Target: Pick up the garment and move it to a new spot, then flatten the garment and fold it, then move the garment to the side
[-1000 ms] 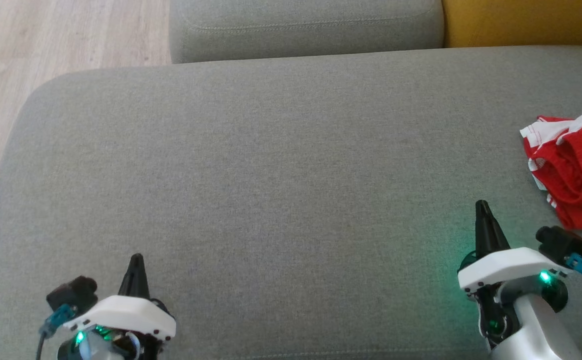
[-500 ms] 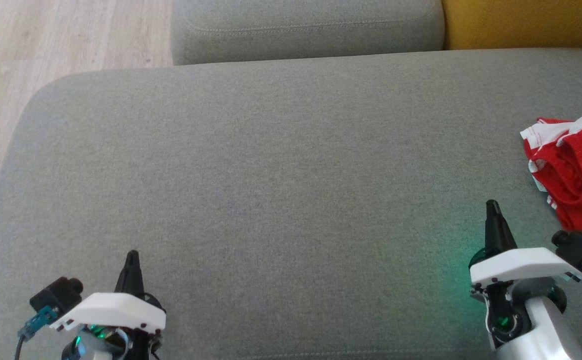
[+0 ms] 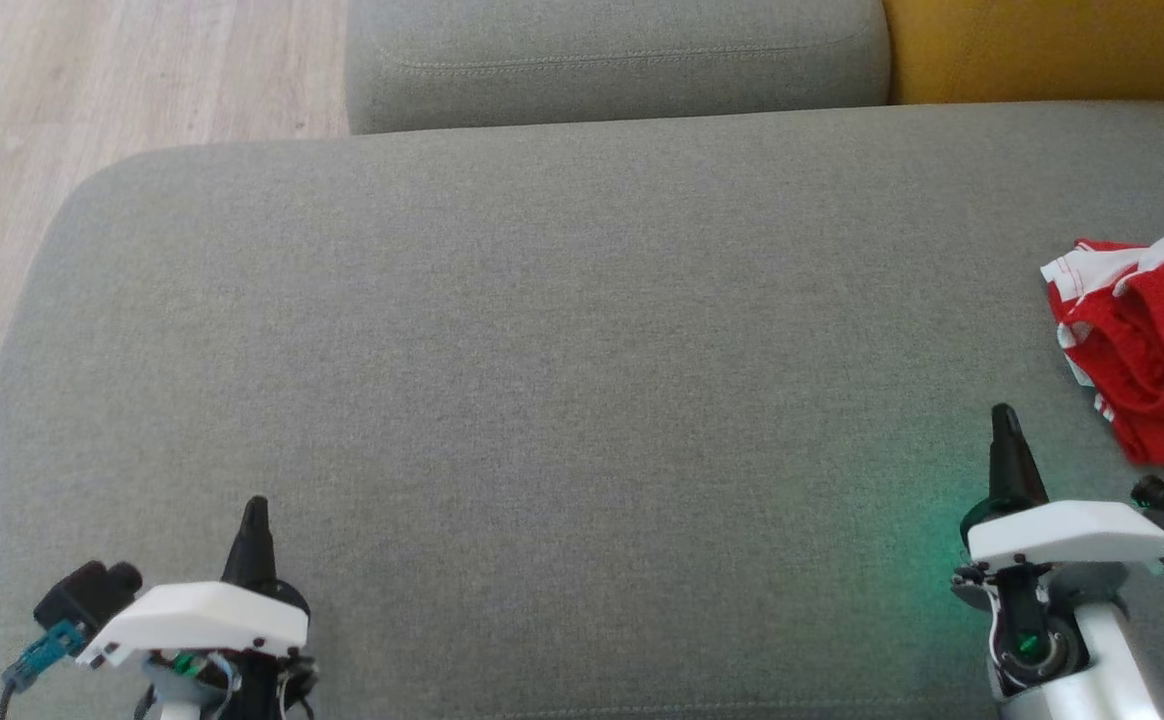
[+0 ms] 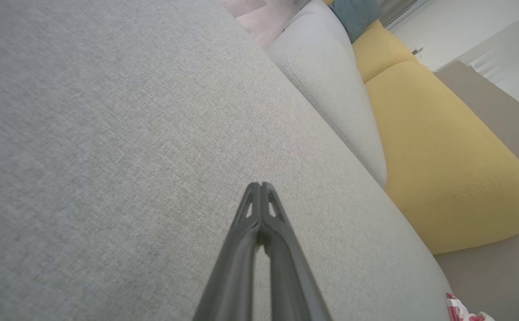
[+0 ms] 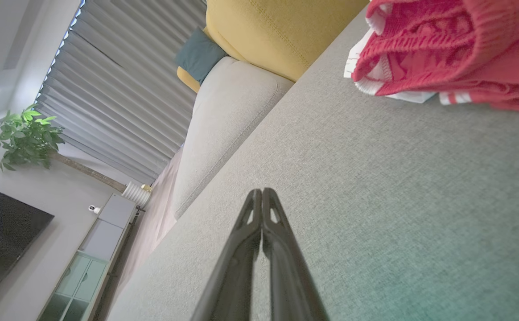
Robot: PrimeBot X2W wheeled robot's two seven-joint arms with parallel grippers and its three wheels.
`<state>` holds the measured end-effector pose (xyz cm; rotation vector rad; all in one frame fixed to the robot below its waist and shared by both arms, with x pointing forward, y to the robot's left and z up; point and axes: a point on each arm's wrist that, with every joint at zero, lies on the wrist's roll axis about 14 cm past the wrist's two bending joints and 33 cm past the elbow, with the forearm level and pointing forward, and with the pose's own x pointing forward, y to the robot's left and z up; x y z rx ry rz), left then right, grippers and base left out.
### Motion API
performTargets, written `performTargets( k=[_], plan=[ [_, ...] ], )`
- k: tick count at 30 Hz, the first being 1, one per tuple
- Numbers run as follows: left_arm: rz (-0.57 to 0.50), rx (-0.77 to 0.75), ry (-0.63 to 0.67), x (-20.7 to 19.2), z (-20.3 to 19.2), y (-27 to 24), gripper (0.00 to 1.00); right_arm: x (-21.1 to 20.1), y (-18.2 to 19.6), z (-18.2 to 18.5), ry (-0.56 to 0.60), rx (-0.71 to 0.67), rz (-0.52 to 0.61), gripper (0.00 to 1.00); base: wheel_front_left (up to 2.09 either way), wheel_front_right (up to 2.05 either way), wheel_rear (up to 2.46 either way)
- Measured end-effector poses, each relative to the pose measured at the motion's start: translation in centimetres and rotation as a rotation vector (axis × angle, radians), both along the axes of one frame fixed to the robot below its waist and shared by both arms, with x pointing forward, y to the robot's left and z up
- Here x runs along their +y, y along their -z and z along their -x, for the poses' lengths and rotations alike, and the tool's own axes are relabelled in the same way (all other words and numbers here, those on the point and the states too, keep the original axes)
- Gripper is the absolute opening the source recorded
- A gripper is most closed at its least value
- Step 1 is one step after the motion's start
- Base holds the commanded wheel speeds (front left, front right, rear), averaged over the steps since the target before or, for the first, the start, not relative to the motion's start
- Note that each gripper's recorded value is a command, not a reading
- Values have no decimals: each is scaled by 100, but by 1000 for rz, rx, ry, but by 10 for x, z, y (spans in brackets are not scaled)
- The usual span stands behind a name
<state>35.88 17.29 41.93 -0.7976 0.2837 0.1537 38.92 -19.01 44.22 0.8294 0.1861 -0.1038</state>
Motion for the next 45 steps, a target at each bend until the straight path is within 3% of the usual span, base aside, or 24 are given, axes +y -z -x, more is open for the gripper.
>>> performTargets(
  k=[45],
  plan=[
    [521, -105, -90, 7, -9, -30, 0, -11, -29, 2, 90, -92, -495, 0, 0, 0, 0]
  ],
)
